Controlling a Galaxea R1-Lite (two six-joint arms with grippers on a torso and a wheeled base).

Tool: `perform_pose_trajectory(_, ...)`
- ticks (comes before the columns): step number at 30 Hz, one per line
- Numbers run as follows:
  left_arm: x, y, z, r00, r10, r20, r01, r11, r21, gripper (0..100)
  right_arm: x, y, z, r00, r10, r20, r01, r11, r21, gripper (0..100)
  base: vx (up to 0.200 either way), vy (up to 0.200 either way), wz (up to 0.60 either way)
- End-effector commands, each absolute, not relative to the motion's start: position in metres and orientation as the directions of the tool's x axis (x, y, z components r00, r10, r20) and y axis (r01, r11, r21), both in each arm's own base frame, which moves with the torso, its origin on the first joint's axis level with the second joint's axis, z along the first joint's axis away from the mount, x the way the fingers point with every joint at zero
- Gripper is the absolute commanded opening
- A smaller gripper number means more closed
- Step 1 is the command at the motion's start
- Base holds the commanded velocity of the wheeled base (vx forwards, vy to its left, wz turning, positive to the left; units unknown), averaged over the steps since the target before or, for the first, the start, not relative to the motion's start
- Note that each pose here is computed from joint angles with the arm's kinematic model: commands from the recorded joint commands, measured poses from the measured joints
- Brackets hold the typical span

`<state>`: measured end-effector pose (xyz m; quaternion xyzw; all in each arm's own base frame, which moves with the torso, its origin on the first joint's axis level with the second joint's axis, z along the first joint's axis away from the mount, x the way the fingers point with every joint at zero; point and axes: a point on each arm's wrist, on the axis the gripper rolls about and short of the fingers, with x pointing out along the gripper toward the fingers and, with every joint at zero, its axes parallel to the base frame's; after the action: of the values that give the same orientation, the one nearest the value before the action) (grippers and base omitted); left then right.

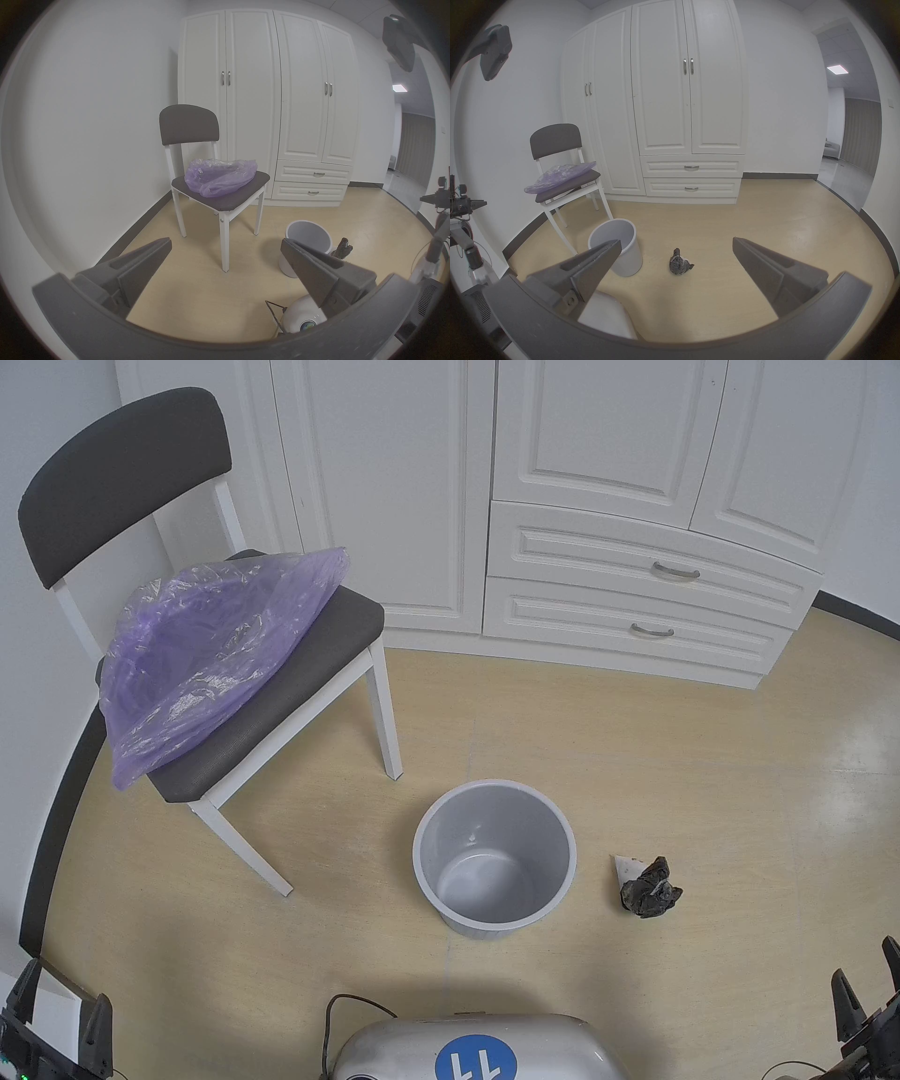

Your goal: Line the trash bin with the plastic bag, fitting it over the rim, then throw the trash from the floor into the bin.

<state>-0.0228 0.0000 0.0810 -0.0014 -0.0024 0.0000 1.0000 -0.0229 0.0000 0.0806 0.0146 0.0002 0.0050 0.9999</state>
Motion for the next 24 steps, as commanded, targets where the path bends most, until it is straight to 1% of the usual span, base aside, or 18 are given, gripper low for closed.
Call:
perform_pose_trajectory(1,-0.0228,0.0001,0.0758,1.000,0.003,0.003,-0.003,1.000,-0.005,100,-0.0229,0.0000,0.0757,1.000,0.009,0.000,-0.009,1.000,0.026,100,0.000,0.000,0.00)
perform_pose_trajectory(7,-0.0228,0.0001,0.0760,1.000,0.006,0.005,-0.006,1.000,-0.012,100,-0.0229,0.0000,0.0757,1.000,0.009,0.000,-0.009,1.000,0.025,100,0.000,0.000,0.00)
perform_pose_trajectory(8,-0.0228,0.0006,0.0760,1.000,0.025,0.005,-0.024,0.999,-0.022,100,-0.0229,0.0000,0.0757,1.000,0.009,0.000,-0.009,1.000,0.023,100,0.000,0.000,0.00)
perform_pose_trajectory(13,-0.0228,0.0004,0.0760,1.000,0.017,0.005,-0.017,1.000,-0.003,100,-0.0228,0.0000,0.0753,1.000,0.009,-0.002,-0.009,1.000,0.023,100,0.000,0.000,0.00)
perform_pose_trajectory(24,-0.0228,0.0006,0.0760,1.000,0.028,0.005,-0.027,0.999,-0.023,100,-0.0228,0.0001,0.0755,1.000,0.009,0.000,-0.009,1.000,0.020,100,0.000,0.000,0.00)
